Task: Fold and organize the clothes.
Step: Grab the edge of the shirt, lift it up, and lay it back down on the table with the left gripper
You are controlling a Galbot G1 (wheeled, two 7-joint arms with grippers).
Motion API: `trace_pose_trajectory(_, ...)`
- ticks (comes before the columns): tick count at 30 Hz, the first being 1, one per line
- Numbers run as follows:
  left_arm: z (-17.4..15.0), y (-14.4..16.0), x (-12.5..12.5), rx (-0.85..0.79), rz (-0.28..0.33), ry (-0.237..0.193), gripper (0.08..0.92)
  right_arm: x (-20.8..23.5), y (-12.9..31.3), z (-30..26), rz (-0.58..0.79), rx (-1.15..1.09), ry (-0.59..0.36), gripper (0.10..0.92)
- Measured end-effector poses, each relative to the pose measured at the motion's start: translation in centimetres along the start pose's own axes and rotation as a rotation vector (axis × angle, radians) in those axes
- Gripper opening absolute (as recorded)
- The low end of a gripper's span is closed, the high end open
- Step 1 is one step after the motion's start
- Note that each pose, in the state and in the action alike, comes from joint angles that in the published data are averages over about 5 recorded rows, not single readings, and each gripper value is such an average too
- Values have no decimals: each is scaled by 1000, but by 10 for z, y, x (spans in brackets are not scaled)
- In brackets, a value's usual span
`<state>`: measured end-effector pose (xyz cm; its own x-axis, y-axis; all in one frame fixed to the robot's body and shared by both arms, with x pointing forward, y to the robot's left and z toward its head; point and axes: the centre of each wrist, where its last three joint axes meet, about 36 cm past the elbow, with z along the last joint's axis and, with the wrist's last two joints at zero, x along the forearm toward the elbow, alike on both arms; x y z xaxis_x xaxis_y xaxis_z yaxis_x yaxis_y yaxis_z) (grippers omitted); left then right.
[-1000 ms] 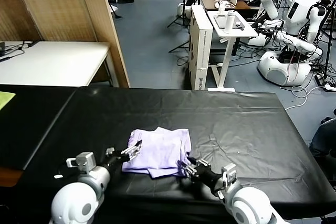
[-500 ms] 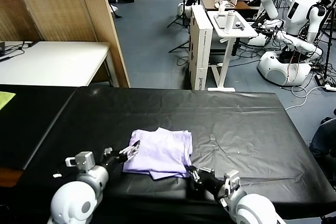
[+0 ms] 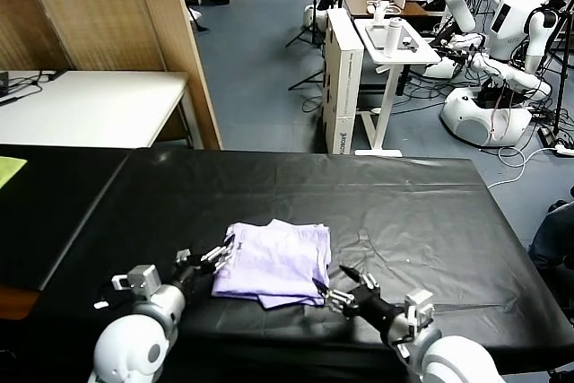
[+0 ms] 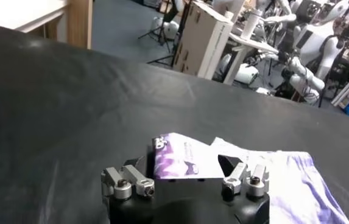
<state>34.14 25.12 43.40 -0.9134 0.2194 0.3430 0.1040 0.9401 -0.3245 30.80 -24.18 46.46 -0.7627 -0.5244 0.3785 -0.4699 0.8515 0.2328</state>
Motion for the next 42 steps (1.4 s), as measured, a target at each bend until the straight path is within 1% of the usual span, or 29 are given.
trace_pose_trajectory(3, 11, 5, -5, 40, 7, -40, 907, 3, -4, -6, 20, -2, -27, 905)
trace_pose_trajectory(5, 19, 9, -7, 75, 11, -55, 907, 4, -7, -9, 32, -2, -39, 907)
trace_pose_trajectory(7, 28, 12, -9, 104, 13, -60, 907, 5, -10, -13, 42, 0, -50, 907)
trace_pose_trajectory(12, 49, 17, -12, 135, -2, -34, 907, 6, -16, -19, 55, 3, -67, 907)
trace_pose_trajectory(15, 56, 18, -12, 148, -6, -21, 907, 6, -17, -20, 59, 4, -66, 907)
trace_pose_trajectory(29, 65, 10, -15, 202, 16, -4, 907, 5, -20, -19, 72, 7, -61, 907)
trace_pose_trajectory(33, 63, 11, -17, 246, 31, -1, 901, 5, -21, -19, 76, 10, -60, 907)
trace_pose_trajectory(35, 62, 14, -18, 281, 40, 7, 854, 5, -21, -18, 78, 11, -58, 907)
trace_pose_trajectory(36, 62, 15, -18, 298, 44, 13, 812, 5, -21, -18, 78, 12, -59, 907)
trace_pose_trajectory(42, 63, 21, -19, 368, 58, 49, 449, 3, -21, -21, 78, 19, -65, 907)
